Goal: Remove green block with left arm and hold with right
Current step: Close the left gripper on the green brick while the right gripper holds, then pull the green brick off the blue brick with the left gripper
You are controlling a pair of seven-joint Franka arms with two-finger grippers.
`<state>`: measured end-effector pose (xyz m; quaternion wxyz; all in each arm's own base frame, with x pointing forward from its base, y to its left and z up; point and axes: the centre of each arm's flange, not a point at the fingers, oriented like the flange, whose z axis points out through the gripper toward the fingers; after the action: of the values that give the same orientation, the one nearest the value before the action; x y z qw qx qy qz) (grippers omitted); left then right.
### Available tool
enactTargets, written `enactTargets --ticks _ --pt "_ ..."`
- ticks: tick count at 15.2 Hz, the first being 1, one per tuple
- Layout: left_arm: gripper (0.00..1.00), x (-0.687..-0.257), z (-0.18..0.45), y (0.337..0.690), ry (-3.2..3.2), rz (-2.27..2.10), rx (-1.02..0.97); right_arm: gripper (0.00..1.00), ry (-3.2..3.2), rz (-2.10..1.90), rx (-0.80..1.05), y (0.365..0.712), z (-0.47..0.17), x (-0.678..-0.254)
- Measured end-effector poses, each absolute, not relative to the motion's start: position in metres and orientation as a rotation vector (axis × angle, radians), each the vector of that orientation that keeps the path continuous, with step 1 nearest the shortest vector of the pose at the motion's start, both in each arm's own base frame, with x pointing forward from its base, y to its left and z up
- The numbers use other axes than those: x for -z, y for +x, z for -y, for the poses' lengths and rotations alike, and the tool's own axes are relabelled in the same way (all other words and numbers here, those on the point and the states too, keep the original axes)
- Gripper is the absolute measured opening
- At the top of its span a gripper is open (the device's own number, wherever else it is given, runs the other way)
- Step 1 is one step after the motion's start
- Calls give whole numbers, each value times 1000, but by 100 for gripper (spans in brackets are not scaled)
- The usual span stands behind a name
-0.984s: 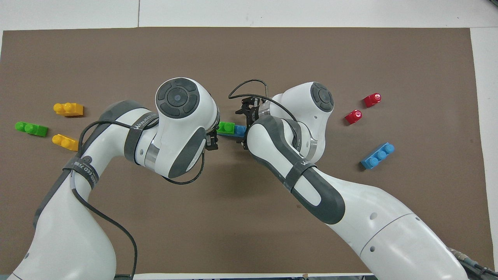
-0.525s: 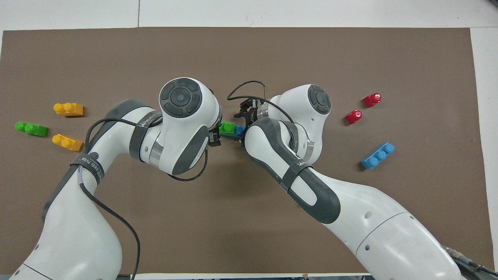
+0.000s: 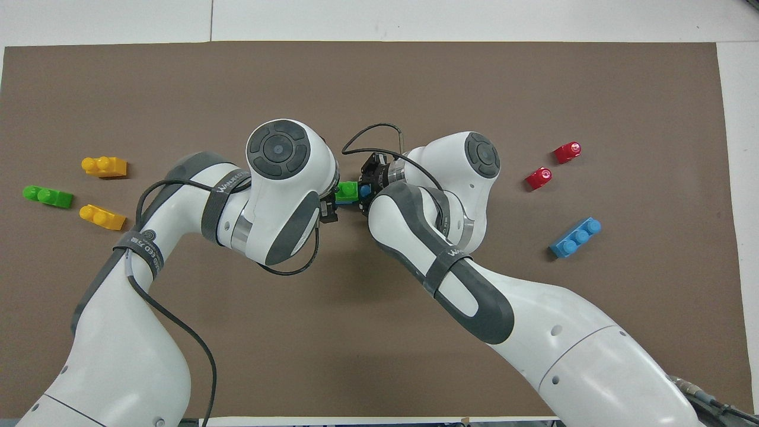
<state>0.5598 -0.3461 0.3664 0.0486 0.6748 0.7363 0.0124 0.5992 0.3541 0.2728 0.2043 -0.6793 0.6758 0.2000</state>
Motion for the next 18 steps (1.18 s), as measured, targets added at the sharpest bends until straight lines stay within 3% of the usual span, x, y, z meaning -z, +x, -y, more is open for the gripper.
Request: enactTargets --ticks 15,18 --pt "100 -352 352 558 2031 -2271 -33 35 -1893 -1886 -555 599 -354 -272" --pt "70 -350 354 557 2036 -2270 -32 35 -1893 -1886 -555 599 -354 -272"
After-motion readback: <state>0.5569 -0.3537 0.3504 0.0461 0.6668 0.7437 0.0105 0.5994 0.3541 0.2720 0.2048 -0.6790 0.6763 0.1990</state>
